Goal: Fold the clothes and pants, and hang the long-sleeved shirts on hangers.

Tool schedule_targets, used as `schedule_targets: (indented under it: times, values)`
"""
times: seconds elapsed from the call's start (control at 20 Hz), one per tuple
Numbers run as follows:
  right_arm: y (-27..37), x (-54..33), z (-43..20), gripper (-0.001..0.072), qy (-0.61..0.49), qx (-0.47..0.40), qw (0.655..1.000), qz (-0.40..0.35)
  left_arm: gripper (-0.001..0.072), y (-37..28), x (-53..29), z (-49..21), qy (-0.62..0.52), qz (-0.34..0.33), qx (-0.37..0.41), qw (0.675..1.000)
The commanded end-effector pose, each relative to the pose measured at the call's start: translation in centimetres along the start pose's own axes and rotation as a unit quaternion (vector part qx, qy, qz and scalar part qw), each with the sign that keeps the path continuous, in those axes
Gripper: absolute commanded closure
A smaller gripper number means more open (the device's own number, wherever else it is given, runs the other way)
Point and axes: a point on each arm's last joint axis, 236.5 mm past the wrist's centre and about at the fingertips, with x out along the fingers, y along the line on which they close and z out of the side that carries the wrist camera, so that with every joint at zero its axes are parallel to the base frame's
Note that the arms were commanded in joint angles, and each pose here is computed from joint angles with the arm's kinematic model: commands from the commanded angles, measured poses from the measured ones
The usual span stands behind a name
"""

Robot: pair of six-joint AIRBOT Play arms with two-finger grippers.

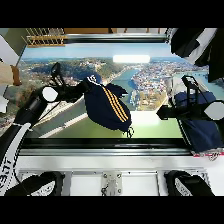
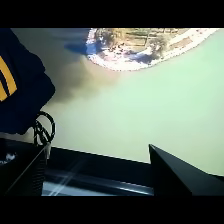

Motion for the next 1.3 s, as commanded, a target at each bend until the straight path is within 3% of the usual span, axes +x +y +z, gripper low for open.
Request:
schedule_targets:
  times: [0.0,0.4,0.95,1.0,1.1,1.15,1.25]
  values:
    - [-0.1,2.0,-0.5,0.0131,0.032,0.013,0.999,0.007,0.0037,5.8,0.3,2.7,-0.005,0.037,-0.062,0.997]
    - [1.1,6.4,-1.1,0.0130,0.086,0.060,0.993,0.052,0.0037,11.1,8.0,6.2,0.077,0.033,-0.092,0.992]
    - [0.6,8.7,-2.1,0.0130,0.123,0.075,0.988,0.052,0.0038,8.0,17.7,5.2,0.167,0.007,-0.037,0.985]
    - [0.5,8.9,-2.2,0.0130,0.127,0.076,0.988,0.051,0.0079,7.5,18.1,5.4,0.163,0.005,-0.036,0.986]
    - [0.6,9.7,-2.4,0.0127,0.134,0.083,0.986,0.056,0.0618,7.1,18.3,6.2,0.149,0.001,-0.035,0.988]
    - [1.0,10.4,-2.1,0.0125,0.131,0.079,0.986,0.069,0.0701,7.0,18.3,6.3,0.147,0.000,-0.035,0.989]
    - [2.7,11.9,-1.2,0.0124,0.119,0.072,0.984,0.112,0.0701,7.1,18.1,5.9,0.155,0.001,-0.035,0.987]
